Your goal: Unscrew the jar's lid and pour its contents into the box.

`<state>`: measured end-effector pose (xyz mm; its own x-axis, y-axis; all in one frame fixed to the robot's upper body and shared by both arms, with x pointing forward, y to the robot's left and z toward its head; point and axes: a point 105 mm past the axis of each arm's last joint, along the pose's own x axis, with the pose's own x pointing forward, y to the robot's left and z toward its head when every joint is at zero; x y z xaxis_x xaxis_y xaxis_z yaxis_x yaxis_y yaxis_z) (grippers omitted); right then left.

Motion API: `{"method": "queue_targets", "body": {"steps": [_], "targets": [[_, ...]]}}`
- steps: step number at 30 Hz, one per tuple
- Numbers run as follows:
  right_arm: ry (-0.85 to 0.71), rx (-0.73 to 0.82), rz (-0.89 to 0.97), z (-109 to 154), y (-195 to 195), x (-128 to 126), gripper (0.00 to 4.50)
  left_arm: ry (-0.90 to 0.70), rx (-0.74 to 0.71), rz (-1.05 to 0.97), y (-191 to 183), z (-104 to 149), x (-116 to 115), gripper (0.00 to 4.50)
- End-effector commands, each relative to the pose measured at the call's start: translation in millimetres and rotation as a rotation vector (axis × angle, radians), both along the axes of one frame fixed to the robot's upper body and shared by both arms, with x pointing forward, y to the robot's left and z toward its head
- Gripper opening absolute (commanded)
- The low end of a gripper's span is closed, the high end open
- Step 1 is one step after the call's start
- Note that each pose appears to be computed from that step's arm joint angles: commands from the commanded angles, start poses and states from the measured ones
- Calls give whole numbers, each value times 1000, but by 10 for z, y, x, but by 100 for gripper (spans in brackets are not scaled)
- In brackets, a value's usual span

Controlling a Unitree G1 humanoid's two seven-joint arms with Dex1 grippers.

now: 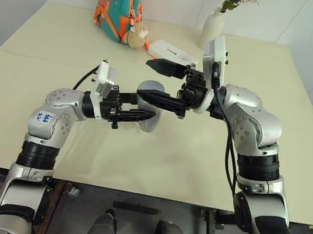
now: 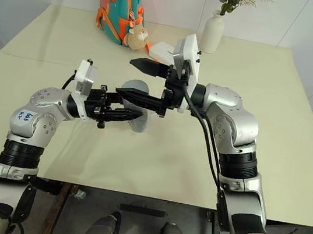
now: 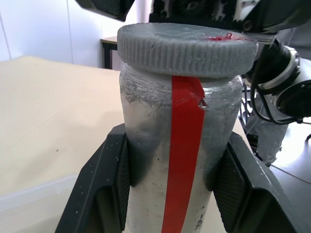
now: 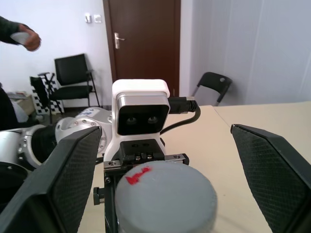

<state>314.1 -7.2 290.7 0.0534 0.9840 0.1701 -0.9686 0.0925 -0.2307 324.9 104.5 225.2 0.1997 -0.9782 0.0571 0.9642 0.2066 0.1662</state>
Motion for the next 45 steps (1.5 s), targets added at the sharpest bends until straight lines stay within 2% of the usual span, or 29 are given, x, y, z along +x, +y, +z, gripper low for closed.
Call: {"method": "queue_targets", "body": {"steps": [1, 7, 13, 20, 26, 37, 40, 45], "targets": [[-44, 25, 6, 60, 92, -95, 447, -36, 16, 5, -12, 68, -23, 189], [-24, 24, -30, 8, 201, -56, 447, -36, 3, -9, -70, 75, -47, 189], [-48, -6, -78, -33, 121, 87, 447, -39, -12, -29, -119, 101, -76, 189], [-62, -37, -123, -9, -191, 315, 447, -36, -37, -44, -128, 133, -110, 189], [-69, -35, -143, 77, -448, 364, 447, -35, -41, -35, -99, 126, -113, 189], [-15, -65, -240, -23, -961, 495, 447, -44, -55, -17, -60, 138, -96, 189], [-10, -37, -230, 40, -986, 462, 447, -46, -53, -13, -47, 136, -93, 189], [1, 19, -91, 178, -757, 190, 447, -50, -50, -9, -40, 142, -85, 189]]}}
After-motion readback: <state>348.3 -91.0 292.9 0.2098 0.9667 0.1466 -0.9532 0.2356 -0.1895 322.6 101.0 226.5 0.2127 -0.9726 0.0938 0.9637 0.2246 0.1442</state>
